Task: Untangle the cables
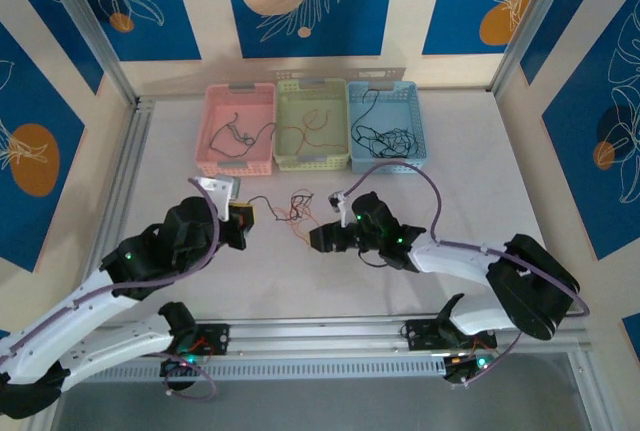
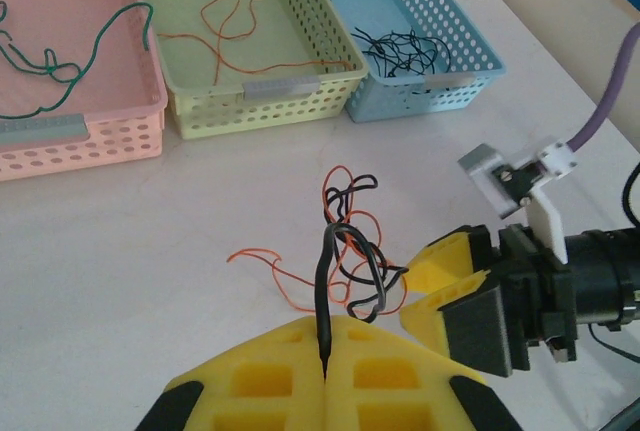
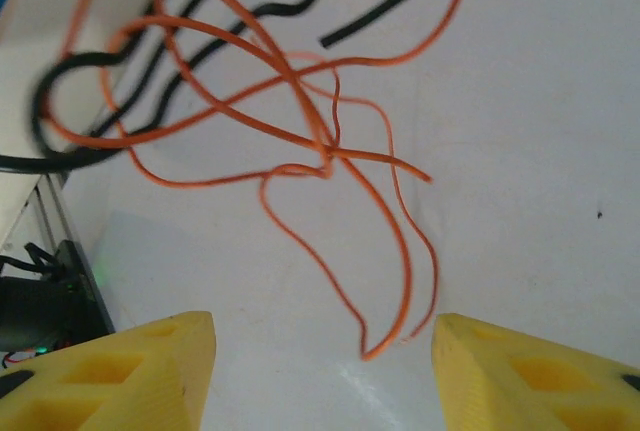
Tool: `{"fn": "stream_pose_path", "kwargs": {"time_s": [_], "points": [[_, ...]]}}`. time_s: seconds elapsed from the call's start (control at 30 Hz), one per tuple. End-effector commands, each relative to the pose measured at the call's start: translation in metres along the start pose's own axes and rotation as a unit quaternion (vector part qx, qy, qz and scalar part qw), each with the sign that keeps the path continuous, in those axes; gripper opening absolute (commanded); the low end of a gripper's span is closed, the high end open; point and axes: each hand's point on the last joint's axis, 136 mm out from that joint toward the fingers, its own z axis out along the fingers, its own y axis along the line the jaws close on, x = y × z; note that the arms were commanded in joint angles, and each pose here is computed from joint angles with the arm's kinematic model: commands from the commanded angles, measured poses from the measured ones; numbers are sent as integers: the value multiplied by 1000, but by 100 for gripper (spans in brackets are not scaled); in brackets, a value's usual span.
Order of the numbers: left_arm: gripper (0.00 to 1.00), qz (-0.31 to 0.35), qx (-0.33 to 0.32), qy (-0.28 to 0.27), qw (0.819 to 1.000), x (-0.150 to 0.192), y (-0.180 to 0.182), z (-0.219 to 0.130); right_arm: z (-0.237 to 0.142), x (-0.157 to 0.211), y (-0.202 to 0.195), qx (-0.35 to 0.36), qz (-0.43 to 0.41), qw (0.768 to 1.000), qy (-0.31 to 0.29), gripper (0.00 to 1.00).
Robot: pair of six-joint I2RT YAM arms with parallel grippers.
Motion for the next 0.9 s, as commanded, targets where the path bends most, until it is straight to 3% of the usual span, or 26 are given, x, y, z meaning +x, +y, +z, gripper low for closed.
{"fn": "stream_pose_path", "kwargs": {"time_s": [0.0,0.17,0.37,0.53,0.67,0.87], "points": [[0,-11,17,-13,1000,-7,-5,-8,3,-12,10,-6,-10,1000,-9,58],[0,-13,21,-10,1000,-4,-6,-8,7,-12,11,-10,-10,1000,-6,50],[0,-11,15,-8,1000,-2,-2,-10,10,-14,10,-9,-11,1000,-4,16],[0,5,-23,-15,1000,-5,14,-22,-8,-23,-15,42,20,998,-39,2],[0,29,-73,-32,996,-16,37,-50,-28,-29,-56,61,122,988,-72,0],[0,31,-132,-73,988,-29,75,-106,-57,-24,-111,121,240,955,-124,0]]}}
